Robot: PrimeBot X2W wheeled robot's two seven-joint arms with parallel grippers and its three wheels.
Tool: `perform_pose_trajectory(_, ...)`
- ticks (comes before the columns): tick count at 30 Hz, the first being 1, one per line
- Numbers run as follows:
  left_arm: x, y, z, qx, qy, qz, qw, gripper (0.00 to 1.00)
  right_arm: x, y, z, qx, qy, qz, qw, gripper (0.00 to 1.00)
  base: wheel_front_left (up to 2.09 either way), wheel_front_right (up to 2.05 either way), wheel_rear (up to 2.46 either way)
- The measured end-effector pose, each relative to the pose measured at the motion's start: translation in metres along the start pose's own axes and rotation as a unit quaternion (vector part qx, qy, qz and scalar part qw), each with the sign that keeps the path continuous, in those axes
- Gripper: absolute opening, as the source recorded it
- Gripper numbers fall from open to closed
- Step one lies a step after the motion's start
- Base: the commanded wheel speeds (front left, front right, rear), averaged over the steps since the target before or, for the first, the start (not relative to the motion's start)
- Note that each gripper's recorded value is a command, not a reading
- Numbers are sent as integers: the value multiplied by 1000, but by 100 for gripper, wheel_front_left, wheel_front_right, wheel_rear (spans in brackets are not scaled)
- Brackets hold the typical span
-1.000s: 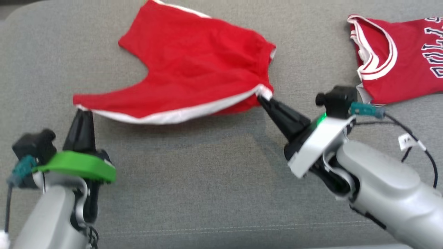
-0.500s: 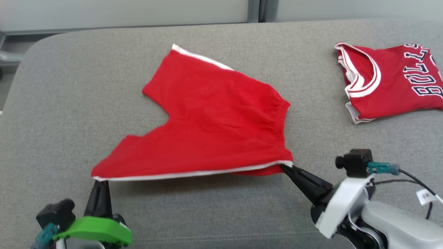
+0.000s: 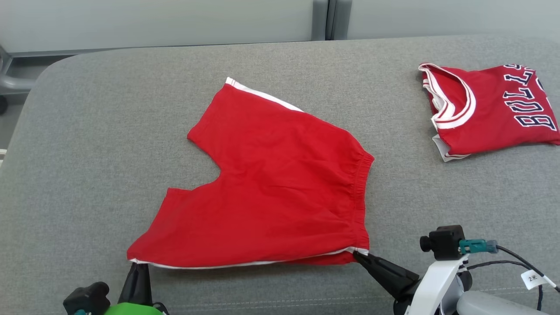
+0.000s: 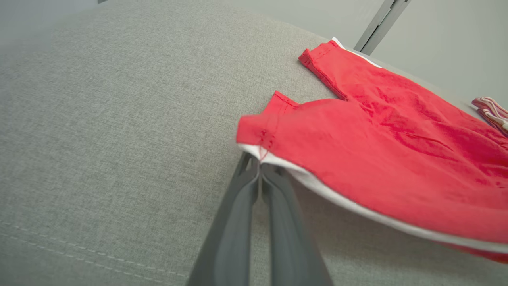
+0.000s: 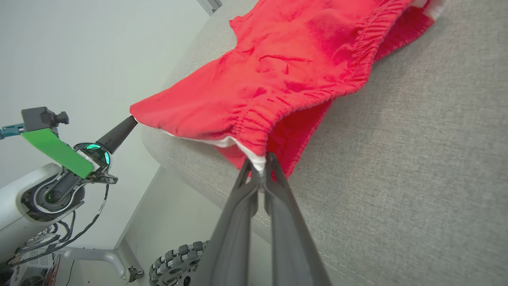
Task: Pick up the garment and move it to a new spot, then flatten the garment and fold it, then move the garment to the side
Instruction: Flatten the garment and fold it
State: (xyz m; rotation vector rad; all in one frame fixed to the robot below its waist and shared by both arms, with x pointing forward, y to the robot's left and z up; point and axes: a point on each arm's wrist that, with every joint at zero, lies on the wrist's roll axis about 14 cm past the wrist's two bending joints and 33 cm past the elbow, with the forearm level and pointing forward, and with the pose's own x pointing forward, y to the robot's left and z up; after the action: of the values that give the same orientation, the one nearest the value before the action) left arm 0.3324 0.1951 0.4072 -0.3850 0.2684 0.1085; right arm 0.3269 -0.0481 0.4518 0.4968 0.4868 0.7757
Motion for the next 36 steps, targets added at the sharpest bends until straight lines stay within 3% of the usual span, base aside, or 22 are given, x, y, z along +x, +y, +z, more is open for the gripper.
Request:
perform_pose_trajectory(8, 23, -10, 35, 53, -41, -38, 997, 0, 5, 4, 20, 4, -39, 3, 999, 0, 0, 0, 0)
perform_pose_trajectory(17, 81, -62, 96, 126, -81, -131, 980, 0, 16, -5, 68, 38, -133, -12, 990, 0, 0, 0, 0)
perform_pose_trajectory(26, 153, -81, 112, 190, -37, -165, 967, 0, 36, -35, 101, 48, -180, -45, 981, 0, 0, 0, 0)
perform_pose_trajectory(36, 222, -106, 91, 237, 27, -193, 952, 0, 49, -69, 119, 57, -208, -89, 972, 0, 0, 0, 0)
